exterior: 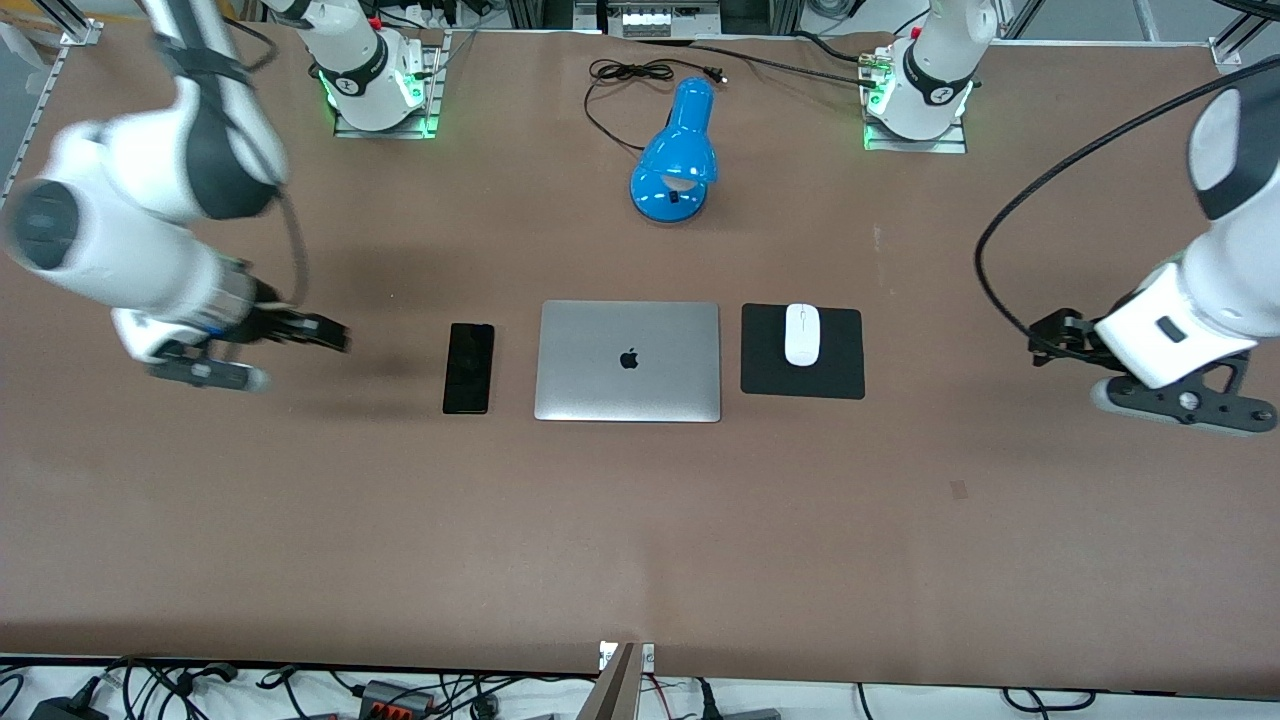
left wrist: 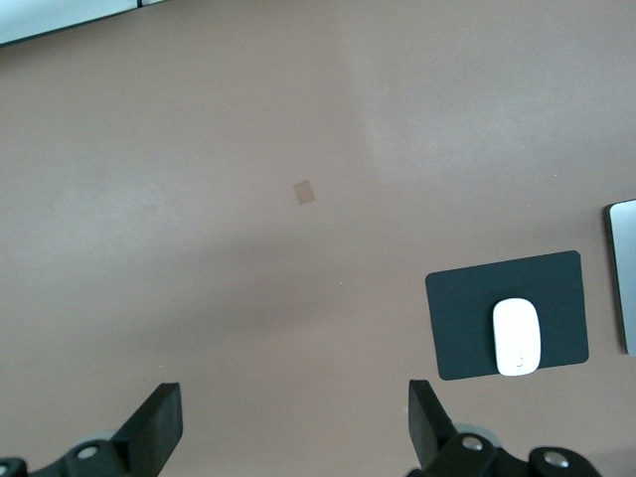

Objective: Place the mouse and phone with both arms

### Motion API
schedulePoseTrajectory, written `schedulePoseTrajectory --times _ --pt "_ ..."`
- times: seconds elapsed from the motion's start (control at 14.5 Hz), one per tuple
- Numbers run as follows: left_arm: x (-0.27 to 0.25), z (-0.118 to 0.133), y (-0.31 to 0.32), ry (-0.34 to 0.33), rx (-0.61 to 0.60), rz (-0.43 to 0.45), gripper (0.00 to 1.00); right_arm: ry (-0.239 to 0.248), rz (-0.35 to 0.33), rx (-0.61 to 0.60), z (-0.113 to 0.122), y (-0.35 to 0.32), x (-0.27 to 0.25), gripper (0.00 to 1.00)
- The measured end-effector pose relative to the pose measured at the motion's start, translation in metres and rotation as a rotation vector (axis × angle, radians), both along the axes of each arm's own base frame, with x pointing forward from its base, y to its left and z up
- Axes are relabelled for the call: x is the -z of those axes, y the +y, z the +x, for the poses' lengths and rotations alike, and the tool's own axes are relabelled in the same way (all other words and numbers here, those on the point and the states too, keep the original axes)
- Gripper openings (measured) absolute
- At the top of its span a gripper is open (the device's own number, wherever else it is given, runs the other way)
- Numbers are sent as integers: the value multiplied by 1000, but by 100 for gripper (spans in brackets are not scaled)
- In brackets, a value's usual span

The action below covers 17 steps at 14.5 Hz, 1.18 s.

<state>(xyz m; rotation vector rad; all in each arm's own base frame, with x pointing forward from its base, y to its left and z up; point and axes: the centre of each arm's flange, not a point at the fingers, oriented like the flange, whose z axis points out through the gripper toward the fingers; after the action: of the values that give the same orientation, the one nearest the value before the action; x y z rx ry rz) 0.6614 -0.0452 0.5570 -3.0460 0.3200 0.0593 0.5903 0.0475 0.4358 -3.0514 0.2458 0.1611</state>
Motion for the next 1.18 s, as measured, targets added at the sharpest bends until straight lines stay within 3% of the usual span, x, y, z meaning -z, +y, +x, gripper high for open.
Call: schedulePoseTrajectory --times 0.35,0.97,1.18 --pt "12 7 -7 24 3 -93 100 0 -1 -22 -27 -55 -50 100" --pt "8 8 -2 15 -5 -95 100 -50 -1 -32 -18 -50 -63 100" --pt "11 1 7 36 -50 -49 100 -51 -1 -18 -16 -36 -65 100"
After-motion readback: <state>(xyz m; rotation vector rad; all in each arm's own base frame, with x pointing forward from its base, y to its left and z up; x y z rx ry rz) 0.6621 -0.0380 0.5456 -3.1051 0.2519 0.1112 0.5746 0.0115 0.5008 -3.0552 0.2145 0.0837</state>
